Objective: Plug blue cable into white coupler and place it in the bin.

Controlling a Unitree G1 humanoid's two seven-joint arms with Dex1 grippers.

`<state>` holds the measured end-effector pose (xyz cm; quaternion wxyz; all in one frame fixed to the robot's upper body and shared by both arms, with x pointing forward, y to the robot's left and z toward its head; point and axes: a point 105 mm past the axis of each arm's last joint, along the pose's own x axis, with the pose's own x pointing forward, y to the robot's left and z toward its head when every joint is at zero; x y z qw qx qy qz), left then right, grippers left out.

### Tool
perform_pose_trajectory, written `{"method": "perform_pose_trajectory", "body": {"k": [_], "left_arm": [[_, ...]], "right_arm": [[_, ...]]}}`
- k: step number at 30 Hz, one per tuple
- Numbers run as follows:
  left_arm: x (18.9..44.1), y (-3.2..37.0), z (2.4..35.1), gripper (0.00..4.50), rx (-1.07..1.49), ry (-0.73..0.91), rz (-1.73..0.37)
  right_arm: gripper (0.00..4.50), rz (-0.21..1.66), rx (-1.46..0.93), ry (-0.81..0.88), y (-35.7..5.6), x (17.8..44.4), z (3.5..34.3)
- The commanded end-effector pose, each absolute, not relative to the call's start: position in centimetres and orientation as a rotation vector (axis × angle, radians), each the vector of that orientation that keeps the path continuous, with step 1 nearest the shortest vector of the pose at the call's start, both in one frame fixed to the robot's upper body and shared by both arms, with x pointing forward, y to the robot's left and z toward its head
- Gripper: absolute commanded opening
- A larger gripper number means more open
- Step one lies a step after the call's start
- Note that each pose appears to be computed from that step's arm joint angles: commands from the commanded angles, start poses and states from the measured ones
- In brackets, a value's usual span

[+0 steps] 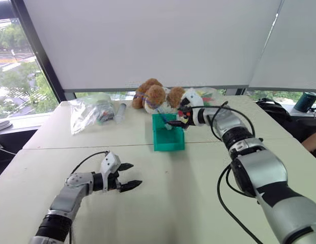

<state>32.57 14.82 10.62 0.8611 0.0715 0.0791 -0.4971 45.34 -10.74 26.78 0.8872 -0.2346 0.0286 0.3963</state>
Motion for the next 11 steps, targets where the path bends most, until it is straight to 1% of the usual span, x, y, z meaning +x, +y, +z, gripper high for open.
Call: {"method": "perform_pose_trajectory", "body": {"k": [1, 7, 9, 11], "left_arm": [[32.4, 15.5, 12.8, 4.50, 0.138, 0.123, -1.017], [32.1, 16.3, 15.1, 4.50, 0.111, 0.089, -0.986], [32.2, 16.5, 16.1, 4.50, 0.106, 0.067, -0.975], [32.1, 16.6, 16.9, 4.50, 0.100, 0.052, -0.965]], "right_arm": [[4.48, 0.878, -0.462, -0.023, -11.7, 42.9, 29.0], [4.48, 0.912, -0.444, 0.041, -14.1, 35.2, 25.7], [4.48, 0.905, -0.435, 0.078, -14.8, 33.1, 24.7], [4.48, 0.881, -0.414, 0.114, -15.6, 31.6, 23.9]]}}
